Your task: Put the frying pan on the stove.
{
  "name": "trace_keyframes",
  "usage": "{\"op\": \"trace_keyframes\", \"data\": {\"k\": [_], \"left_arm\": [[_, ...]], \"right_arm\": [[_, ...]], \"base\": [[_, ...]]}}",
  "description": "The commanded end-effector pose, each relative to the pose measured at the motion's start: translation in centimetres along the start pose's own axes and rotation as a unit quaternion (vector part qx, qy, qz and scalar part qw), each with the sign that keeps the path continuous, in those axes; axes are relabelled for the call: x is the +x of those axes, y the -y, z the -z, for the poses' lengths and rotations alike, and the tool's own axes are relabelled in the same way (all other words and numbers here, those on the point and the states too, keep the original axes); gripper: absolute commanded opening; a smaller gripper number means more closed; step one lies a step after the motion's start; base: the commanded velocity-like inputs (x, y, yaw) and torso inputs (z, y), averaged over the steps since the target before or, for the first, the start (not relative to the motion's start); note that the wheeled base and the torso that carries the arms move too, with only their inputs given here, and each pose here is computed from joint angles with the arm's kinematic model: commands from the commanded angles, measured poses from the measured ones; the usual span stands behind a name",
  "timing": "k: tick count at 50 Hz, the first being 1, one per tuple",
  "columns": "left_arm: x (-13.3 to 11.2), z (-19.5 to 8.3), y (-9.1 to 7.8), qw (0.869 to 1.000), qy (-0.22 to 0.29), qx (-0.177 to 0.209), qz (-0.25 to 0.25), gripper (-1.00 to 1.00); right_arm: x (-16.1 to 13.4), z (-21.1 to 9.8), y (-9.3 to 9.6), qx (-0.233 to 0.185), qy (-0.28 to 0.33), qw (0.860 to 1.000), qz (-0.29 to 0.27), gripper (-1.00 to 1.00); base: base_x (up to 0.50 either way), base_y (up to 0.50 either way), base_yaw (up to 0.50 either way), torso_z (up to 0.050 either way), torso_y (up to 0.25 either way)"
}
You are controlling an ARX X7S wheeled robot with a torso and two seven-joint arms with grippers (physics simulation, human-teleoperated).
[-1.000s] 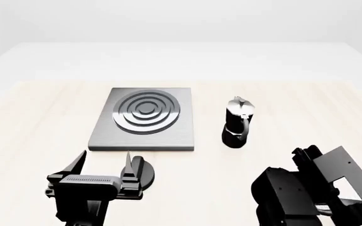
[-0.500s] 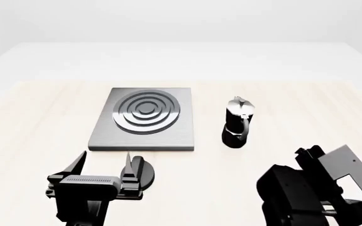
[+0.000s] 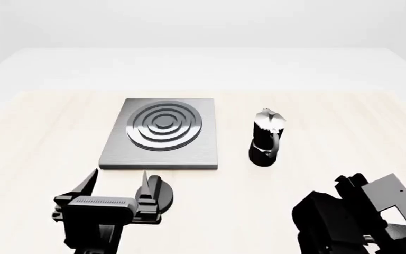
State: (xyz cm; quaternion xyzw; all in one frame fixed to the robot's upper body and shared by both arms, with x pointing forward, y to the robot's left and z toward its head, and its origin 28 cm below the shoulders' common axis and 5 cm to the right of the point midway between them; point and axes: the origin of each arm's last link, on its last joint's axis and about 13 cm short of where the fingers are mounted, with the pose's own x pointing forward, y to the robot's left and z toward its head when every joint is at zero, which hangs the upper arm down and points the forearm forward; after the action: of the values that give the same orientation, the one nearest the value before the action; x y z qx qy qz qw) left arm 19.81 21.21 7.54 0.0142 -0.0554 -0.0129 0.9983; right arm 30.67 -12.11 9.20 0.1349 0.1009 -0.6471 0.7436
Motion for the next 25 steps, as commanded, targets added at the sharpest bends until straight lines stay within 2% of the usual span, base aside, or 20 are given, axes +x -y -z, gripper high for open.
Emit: {"op": "trace_keyframes", "data": {"k": [1, 25], "left_arm": [[0.0, 0.2, 0.1, 1.000, -0.002, 0.000, 0.001, 1.00], [0.0, 0.1, 0.1, 1.000, -0.002, 0.001, 0.000, 1.00]], "right_arm": [[0.4, 0.4, 0.2, 0.001, -0.009, 1.000, 0.010, 1.00], [0.9, 1.5, 0.2, -0.007, -0.039, 0.999, 0.010, 1.00]], "base": [[0.00, 0.00, 0.00, 0.000, 0.000], [0.00, 0.00, 0.00, 0.000, 0.000]]}}
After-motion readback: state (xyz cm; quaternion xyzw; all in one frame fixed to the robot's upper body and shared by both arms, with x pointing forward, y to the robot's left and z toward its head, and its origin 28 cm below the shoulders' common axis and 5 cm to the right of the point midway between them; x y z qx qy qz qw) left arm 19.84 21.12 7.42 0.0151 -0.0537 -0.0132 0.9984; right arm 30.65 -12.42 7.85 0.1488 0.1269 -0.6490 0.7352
